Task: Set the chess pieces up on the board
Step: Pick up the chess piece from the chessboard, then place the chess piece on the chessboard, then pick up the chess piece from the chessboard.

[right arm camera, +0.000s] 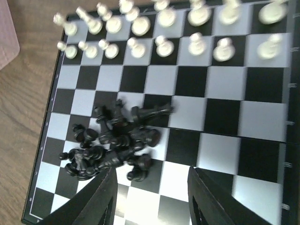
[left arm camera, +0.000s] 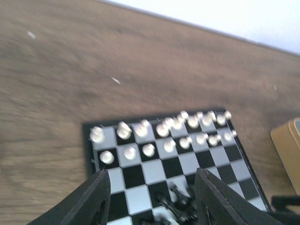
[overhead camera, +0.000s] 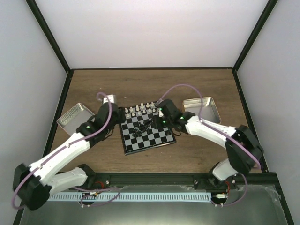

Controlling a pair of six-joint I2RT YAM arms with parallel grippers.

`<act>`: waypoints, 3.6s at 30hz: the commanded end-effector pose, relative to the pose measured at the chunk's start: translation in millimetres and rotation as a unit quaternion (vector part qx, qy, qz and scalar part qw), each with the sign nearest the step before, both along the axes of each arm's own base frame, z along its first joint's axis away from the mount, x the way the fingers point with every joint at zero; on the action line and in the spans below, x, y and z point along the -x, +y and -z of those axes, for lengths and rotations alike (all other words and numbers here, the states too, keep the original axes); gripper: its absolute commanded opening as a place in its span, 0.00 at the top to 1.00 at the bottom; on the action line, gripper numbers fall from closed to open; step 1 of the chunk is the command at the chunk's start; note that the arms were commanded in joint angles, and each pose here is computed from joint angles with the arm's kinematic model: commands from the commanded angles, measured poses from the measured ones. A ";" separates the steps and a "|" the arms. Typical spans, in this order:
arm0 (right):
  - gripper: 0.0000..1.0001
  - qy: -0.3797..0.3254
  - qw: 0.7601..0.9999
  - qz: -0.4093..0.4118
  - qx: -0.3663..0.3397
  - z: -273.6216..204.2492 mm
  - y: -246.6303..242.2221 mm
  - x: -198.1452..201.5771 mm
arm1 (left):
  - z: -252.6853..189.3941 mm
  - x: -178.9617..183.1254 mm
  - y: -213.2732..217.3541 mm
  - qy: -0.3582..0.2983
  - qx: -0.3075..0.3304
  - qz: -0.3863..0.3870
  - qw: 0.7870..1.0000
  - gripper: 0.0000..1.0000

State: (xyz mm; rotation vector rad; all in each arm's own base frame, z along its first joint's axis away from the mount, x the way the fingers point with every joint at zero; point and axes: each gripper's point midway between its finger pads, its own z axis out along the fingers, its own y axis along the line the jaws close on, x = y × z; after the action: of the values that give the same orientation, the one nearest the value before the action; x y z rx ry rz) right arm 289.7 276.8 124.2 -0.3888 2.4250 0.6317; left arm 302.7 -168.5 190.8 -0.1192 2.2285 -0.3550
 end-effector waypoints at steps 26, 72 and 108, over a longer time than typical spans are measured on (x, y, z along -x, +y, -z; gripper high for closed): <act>0.75 0.108 0.981 -0.019 0.162 57.4 56.6 19.2 | 0.5 31.3 60.3 -0.196 0.114 -0.082 0.971 0.19; 0.95 0.112 0.968 0.070 0.214 64.0 -30.6 27.9 | 12.0 30.4 60.2 -0.190 0.106 -0.083 0.973 0.17; 0.49 -0.015 0.968 -0.209 0.134 35.3 52.7 18.5 | 9.9 31.2 59.4 -0.192 0.109 -0.079 0.972 0.16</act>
State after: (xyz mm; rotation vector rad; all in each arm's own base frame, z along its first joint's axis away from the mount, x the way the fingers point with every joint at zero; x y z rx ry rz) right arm 268.4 309.4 83.8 -0.8624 2.5231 0.3870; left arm 270.5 -109.6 171.8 -0.3086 1.8152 -0.4695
